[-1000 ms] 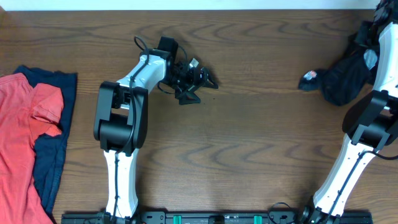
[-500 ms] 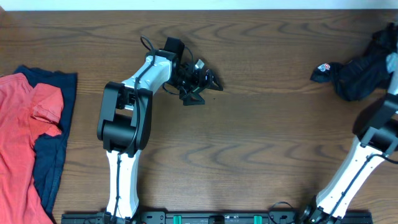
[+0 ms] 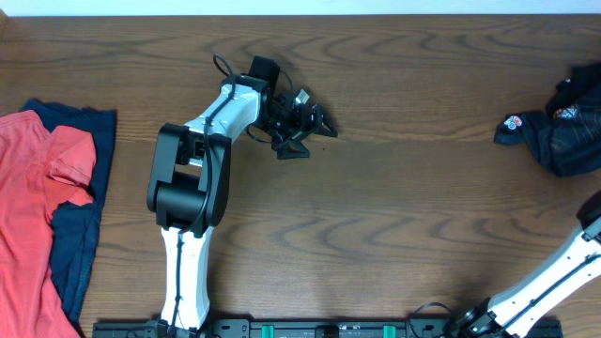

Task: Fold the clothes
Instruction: 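Lower the bundle at the table's right edge and release it, then lift the right gripper up away from the placed bundle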

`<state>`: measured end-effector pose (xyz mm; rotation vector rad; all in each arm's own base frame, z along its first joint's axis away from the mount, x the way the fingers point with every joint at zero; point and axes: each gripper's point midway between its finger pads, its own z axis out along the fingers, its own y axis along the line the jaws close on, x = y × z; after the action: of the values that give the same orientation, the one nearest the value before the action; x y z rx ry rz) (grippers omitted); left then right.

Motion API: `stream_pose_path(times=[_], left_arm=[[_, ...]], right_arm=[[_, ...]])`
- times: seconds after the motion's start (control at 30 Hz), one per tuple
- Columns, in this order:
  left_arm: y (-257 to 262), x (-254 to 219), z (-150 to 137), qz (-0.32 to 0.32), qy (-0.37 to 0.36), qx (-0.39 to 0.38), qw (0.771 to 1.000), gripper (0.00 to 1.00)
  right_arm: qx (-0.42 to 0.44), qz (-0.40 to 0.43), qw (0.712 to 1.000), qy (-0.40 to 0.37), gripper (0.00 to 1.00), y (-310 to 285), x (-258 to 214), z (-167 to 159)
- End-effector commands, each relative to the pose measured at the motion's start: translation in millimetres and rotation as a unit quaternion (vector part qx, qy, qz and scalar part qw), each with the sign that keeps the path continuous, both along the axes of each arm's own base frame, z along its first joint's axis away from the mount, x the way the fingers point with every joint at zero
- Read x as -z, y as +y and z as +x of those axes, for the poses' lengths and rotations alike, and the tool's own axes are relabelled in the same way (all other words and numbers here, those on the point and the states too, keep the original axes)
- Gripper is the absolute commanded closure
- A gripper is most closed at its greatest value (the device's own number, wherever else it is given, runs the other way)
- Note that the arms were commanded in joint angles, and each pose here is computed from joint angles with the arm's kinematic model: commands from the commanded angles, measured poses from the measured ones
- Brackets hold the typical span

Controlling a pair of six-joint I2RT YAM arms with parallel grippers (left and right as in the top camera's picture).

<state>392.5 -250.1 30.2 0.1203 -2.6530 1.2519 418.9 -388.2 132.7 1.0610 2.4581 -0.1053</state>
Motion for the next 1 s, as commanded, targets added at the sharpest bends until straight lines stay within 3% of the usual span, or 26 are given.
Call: stream_pose_path(times=[0.0, 0.03, 0.23, 0.43, 0.6, 0.8, 0.97], left_arm=[[15.7, 60.5, -20.3, 0.095, 0.036, 0.006, 0.995, 0.02], [15.7, 60.5, -20.3, 0.095, 0.036, 0.006, 0.995, 0.02], [14.6, 60.5, -21.0, 0.095, 0.037, 0.007, 0.995, 0.02], [14.0, 60.5, -20.6, 0.094, 0.035, 0.007, 0.995, 0.02], [14.1, 60.5, -20.0, 0.094, 0.034, 0.007, 0.995, 0.02], [13.3, 60.5, -13.6, 0.09, 0.02, 0.005, 0.996, 0.02], [15.7, 60.4, -10.2, 0.088, 0.016, 0.001, 0.996, 0.02]], right_arm=[[-0.054, 0.05, 0.995, -0.061, 0.37, 27.2, -20.4, 16.8], [-0.057, 0.057, 0.995, -0.06, 0.01, 30.8, -19.9, 16.8], [-0.08, 0.096, 0.991, -0.048, 0.01, 60.3, -15.0, 20.5], [-0.176, 0.137, 0.969, -0.106, 0.01, 118.4, -37.6, 56.6], [-0.235, 0.136, 0.956, -0.109, 0.01, 181.1, -64.8, 78.0], [-0.293, 0.195, 0.936, -0.025, 0.01, 278.6, -48.6, 70.9], [-0.305, 0.181, 0.932, 0.075, 0.01, 321.3, -17.3, 55.2]])
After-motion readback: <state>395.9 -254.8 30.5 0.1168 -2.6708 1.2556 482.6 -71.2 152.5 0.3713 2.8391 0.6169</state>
